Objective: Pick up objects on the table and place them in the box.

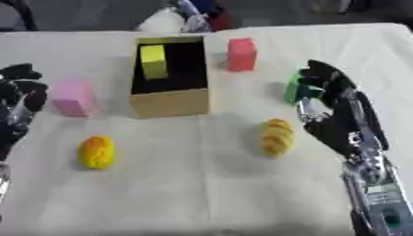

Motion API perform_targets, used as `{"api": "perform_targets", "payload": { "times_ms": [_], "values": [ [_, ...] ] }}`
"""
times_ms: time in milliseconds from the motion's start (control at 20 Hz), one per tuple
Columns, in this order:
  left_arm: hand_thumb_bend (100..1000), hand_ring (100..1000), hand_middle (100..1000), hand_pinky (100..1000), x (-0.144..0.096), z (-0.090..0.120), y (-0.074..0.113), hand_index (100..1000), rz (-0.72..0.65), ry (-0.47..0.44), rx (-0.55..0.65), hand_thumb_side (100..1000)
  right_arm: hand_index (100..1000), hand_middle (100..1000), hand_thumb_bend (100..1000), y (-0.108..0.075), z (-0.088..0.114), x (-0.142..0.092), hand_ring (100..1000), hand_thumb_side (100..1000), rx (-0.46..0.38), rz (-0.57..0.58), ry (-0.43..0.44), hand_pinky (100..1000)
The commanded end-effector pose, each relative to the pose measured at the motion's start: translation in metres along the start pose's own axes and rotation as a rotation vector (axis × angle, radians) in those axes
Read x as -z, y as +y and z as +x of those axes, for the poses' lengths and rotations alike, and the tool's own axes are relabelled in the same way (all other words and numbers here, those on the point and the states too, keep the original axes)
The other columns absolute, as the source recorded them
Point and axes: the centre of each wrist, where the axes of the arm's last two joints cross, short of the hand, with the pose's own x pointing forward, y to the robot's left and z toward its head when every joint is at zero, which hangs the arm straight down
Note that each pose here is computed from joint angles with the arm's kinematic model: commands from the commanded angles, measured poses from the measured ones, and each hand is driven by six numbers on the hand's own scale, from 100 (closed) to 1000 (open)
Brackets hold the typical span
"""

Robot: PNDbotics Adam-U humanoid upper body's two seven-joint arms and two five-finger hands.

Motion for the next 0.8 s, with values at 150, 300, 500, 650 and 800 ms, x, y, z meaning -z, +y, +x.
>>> {"api": "perform_targets", "payload": {
  "times_ms": [150,300,500,650,800],
  "values": [
    [681,633,639,803,0.017,0.016,0.020,780,-0.009,-0.066,0.094,543,866,745,100,-0.003,0.003,0.001,777,329,-0.020,0.005,-0.014,710],
    [684,639,647,805,0.032,0.024,0.034,788,-0.034,-0.098,0.178,540,866,745,100,-0.004,0.003,0.001,776,328,-0.023,0.007,-0.013,709],
    [676,664,674,814,0.064,0.043,0.061,812,-0.168,-0.148,0.383,522,867,745,100,-0.004,0.003,0.000,777,328,-0.026,0.015,-0.009,710],
    [666,693,706,821,0.096,0.059,0.083,831,-0.348,-0.162,0.606,496,866,745,100,-0.004,0.002,-0.001,776,328,-0.028,0.024,-0.003,709],
    [690,727,740,823,0.128,0.067,0.094,847,-0.533,-0.127,0.802,449,866,744,100,-0.003,0.000,-0.003,776,328,-0.025,0.035,0.004,709]
  ]
}}
